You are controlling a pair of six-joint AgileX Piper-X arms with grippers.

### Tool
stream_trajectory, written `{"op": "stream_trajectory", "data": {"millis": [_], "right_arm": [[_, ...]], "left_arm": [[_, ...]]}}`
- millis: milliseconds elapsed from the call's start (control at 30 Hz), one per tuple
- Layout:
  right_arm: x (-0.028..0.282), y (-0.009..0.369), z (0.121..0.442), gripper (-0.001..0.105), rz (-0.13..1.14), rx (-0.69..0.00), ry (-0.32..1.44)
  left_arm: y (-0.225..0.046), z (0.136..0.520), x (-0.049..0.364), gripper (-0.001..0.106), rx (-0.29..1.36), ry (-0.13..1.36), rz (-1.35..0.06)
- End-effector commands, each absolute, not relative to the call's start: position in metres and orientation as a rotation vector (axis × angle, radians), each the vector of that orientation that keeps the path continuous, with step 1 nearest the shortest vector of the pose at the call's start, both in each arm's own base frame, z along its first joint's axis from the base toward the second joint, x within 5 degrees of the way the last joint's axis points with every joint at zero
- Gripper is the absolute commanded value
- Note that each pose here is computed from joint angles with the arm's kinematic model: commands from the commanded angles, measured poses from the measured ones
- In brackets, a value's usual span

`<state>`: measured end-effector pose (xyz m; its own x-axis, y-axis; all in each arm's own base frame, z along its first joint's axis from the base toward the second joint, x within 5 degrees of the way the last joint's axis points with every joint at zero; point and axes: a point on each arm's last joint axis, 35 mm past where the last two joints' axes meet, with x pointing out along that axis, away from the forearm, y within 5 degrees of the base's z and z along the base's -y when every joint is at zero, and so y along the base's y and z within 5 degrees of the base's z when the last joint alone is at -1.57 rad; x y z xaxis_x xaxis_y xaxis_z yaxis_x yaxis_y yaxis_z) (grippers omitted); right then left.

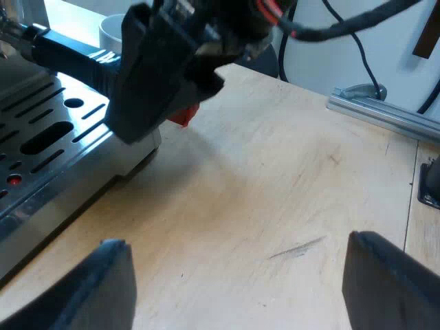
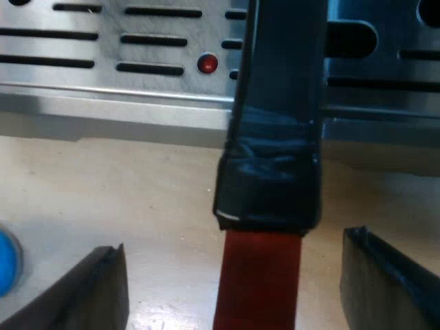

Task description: Grind coffee beans and then tamp

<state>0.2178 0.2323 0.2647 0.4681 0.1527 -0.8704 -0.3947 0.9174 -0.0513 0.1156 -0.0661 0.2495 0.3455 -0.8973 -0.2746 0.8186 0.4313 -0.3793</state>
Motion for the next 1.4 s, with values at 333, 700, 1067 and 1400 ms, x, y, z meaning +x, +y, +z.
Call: {"op": "stream_trajectory", "data": {"millis": [333, 700, 1067, 1400], "right_arm": [[0.223, 0.236, 0.249, 0.066, 0.321, -0.262, 1.076], [0.225, 0.234, 0.248, 0.065, 0.298, -0.237, 1.082], [0.226, 0.234, 0.248, 0.046, 0.297, -0.236, 1.082], [0.226, 0.234, 0.248, 0.039, 0.297, -0.236, 1.082]], "left_arm": [[-0.067, 0.252, 0.115, 0.065, -0.186, 0.463, -1.138], [-0.067, 0.252, 0.115, 0.065, -0.186, 0.463, -1.138], [-0.067, 0.252, 0.115, 0.065, -0.186, 0.463, -1.138], [-0.067, 0.252, 0.115, 0.065, -0.186, 0.463, -1.138]]}}
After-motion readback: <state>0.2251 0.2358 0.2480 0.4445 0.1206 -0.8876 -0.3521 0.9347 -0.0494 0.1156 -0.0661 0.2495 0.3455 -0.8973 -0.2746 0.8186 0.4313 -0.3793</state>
